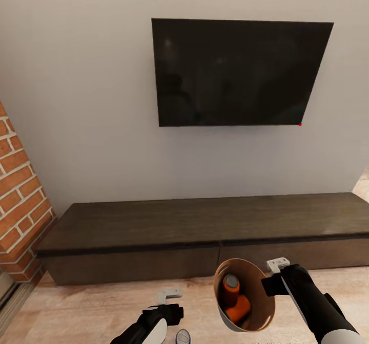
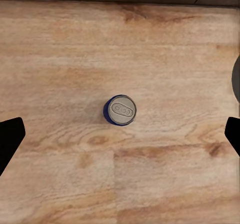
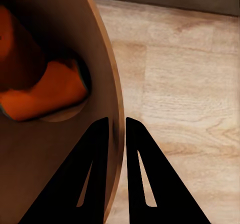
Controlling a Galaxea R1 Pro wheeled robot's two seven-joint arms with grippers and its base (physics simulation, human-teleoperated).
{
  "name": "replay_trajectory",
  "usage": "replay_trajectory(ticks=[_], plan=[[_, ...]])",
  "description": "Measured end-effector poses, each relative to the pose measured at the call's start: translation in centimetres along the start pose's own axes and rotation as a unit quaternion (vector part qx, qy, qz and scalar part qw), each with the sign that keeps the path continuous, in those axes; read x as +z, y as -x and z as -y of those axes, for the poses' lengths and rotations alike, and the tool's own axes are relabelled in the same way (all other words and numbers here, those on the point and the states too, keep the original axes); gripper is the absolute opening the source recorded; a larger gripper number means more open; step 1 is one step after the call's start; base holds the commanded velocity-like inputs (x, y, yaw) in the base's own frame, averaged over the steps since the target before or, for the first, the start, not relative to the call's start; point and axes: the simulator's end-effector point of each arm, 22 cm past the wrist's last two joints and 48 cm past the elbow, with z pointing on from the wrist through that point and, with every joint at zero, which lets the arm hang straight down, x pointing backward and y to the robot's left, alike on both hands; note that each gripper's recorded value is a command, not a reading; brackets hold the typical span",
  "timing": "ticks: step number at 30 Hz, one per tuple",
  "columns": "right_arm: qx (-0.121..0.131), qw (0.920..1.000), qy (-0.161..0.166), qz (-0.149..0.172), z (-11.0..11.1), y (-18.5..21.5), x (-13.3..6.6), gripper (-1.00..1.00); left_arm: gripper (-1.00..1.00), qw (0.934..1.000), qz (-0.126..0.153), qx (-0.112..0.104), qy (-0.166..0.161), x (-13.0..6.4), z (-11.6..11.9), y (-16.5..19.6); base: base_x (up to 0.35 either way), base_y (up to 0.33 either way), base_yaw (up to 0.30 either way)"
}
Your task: Put the three can of soda from the living room inside the tash can in the kitchen.
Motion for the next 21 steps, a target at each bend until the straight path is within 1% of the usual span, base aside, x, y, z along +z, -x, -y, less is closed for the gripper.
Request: replay_trajectory(ticks=[6,17,21], plan=[[-0.001,1.0000,-0.001,0.003,0.0,0.1,-0.2,-1.00,1.00,1.0000,0.003,0.000,0.000,-0.2,0.0,0.2,0.000,0.000,-0.180],[0.000,1.0000,0.001,-0.001,-0.2,-0.8,-0.3,-1.00,1.00,1.0000,0.009,0.001,0.000,-0.5,0.1,0.7,0.000,0.000,-0.176],[-0.001,1.0000,0.000,-0.007,-0.2,-1.3,-0.1,-1.00,1.00,1.0000,0.008,0.002,0.001,-0.5,0.0,0.6,0.000,0.000,-0.118]])
